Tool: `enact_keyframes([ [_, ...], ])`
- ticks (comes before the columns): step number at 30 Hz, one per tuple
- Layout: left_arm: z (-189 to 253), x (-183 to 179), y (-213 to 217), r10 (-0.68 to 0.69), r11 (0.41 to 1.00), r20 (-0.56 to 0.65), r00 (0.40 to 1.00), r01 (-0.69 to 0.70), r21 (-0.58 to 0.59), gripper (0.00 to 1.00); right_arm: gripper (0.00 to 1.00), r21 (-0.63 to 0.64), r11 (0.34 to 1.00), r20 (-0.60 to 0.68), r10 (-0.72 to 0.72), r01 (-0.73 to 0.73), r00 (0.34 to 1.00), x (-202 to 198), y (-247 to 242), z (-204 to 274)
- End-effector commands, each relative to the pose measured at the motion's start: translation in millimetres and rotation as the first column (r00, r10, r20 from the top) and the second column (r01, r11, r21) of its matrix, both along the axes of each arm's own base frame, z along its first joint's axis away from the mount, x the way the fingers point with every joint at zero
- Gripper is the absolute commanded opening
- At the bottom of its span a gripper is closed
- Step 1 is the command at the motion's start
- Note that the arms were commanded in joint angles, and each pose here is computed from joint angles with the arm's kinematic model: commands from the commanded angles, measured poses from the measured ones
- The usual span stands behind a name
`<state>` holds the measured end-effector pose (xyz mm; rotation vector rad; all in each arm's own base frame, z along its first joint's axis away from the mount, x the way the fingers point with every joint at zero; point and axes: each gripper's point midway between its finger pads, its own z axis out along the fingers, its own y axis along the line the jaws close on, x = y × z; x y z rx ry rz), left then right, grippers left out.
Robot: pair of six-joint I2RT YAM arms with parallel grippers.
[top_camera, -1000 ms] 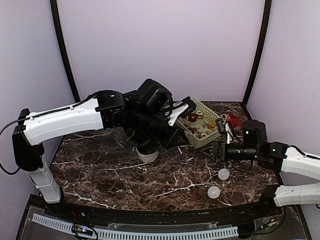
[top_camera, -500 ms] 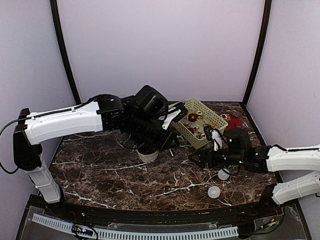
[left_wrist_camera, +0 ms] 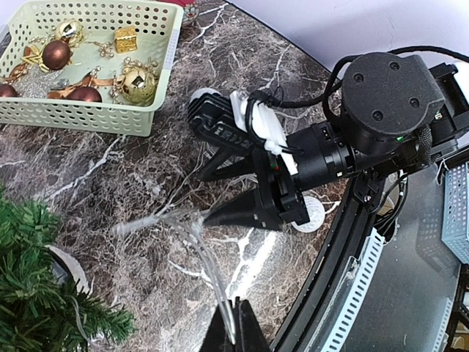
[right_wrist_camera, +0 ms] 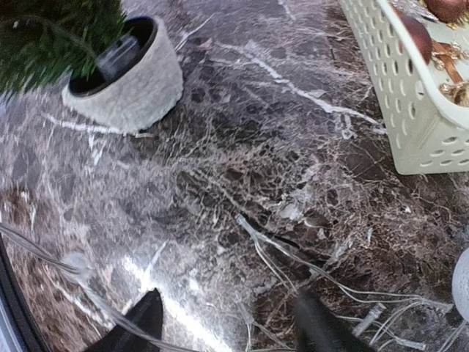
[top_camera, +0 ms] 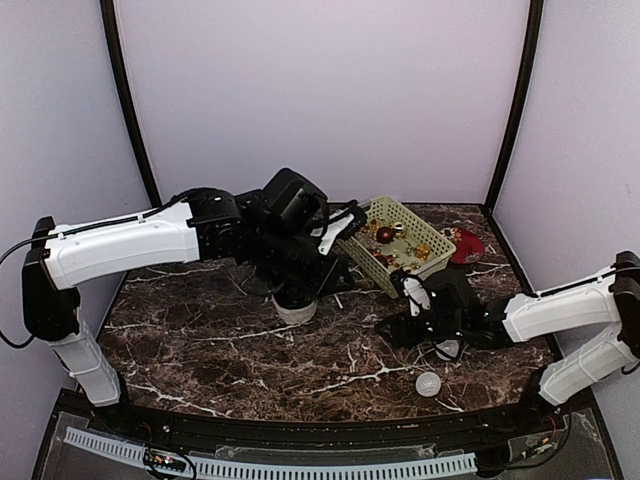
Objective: Decorate the small christmas tree
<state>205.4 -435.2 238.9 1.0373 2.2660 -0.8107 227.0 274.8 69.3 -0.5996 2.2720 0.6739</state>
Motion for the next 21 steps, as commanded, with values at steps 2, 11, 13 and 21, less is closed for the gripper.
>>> enact_keyframes([
  [2,13,5,17,0.070,0.997,0.016,0.997,-0.070,-0.043,0.00,0.16,0.047,0.993,0.088,-0.109,0.105,0.990,23,1,23],
  [11,-5,10,50,0.202,0.976,-0.001,0.979,-0.201,-0.078,0.00,0.00,0.137,0.976,0.097,-0.184,0.170,0.978,8,-28,78],
  [13,-4,11,57,0.224,0.970,0.000,0.975,-0.223,-0.102,0.00,0.00,0.164,0.974,0.106,-0.177,0.158,0.978,3,-30,95],
  [21,-11,16,83,0.313,0.937,-0.051,0.948,-0.318,-0.142,0.00,0.00,0.142,0.984,0.111,-0.124,0.108,0.986,6,-13,158],
])
